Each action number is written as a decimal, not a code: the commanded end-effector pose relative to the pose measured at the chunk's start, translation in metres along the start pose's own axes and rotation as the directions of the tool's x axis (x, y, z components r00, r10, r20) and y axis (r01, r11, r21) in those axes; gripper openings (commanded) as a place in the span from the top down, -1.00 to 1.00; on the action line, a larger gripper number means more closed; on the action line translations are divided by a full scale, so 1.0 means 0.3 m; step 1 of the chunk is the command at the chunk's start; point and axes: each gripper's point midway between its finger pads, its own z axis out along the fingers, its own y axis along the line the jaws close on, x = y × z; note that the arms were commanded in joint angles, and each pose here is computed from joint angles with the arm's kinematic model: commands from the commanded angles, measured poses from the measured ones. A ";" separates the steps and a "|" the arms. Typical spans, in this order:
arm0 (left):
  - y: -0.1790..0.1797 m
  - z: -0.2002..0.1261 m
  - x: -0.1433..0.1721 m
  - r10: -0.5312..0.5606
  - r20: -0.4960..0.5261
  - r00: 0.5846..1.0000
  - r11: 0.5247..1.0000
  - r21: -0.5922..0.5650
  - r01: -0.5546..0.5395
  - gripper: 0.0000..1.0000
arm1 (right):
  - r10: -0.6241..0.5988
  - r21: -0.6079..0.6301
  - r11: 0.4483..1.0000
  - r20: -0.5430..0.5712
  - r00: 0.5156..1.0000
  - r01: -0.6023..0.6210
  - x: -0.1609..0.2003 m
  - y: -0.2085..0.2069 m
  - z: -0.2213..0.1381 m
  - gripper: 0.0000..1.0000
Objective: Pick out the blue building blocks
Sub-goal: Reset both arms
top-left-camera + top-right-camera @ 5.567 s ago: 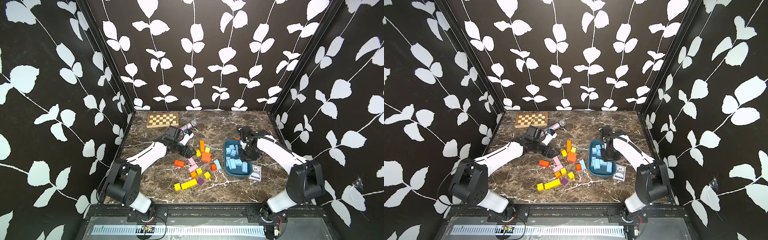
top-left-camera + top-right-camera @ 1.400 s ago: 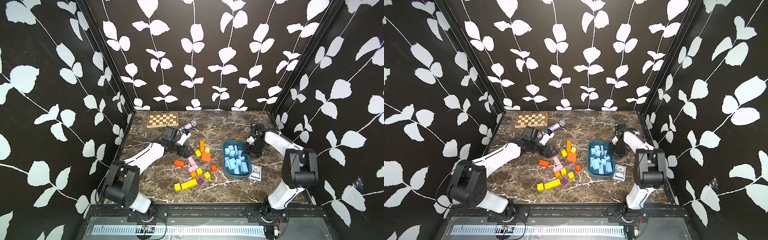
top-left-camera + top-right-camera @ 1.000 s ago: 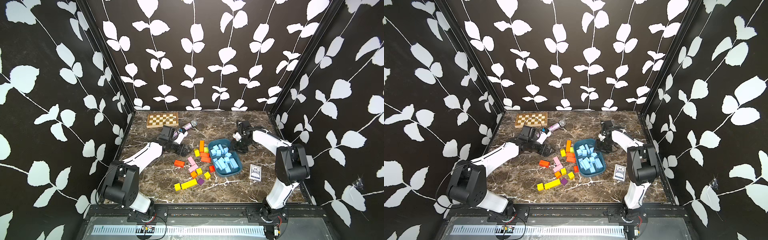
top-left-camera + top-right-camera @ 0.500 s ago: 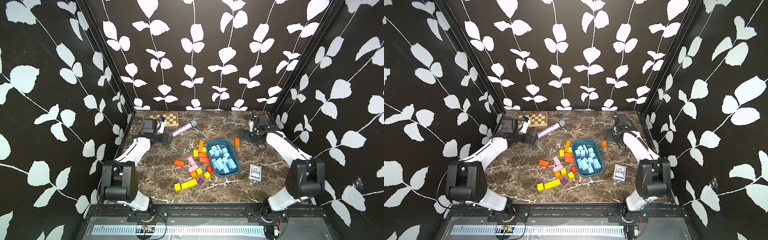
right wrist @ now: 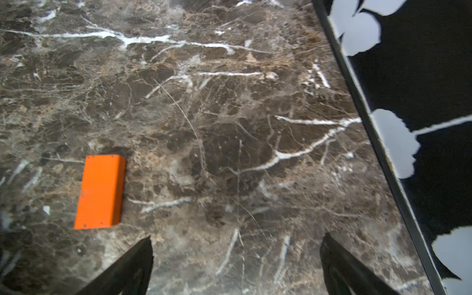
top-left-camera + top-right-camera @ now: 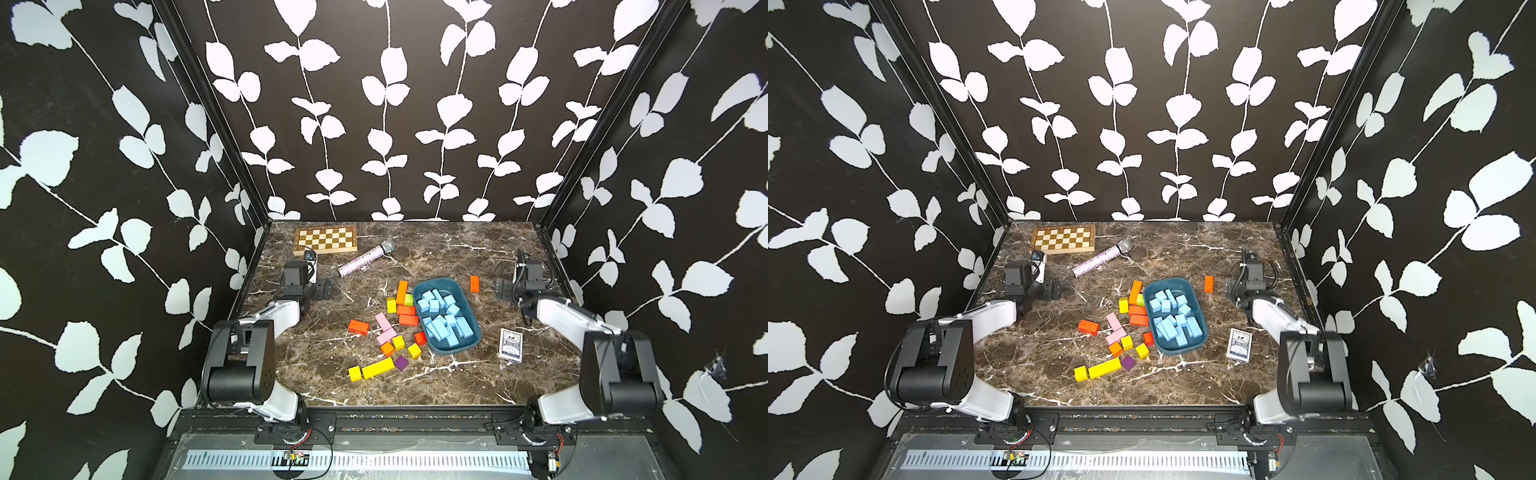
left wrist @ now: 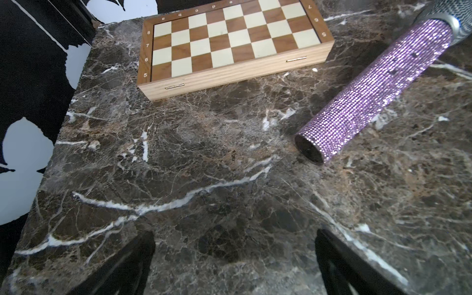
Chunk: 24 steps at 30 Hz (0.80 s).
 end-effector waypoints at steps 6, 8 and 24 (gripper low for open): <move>0.041 -0.075 -0.002 -0.007 0.354 0.935 0.991 -0.121 0.053 -0.98 | -0.006 -0.002 1.000 0.200 0.980 0.006 -0.072 0.008 0.020 -0.98; 0.084 -0.072 0.022 -0.051 0.293 0.955 0.976 -0.187 0.110 -0.98 | -0.015 -0.009 1.000 0.216 0.976 0.017 -0.067 0.015 0.028 -0.98; 0.075 -0.068 0.017 -0.030 0.286 0.958 0.975 -0.201 0.091 -0.98 | 0.004 0.051 0.998 0.395 0.919 -0.026 -0.028 -0.020 0.024 -0.97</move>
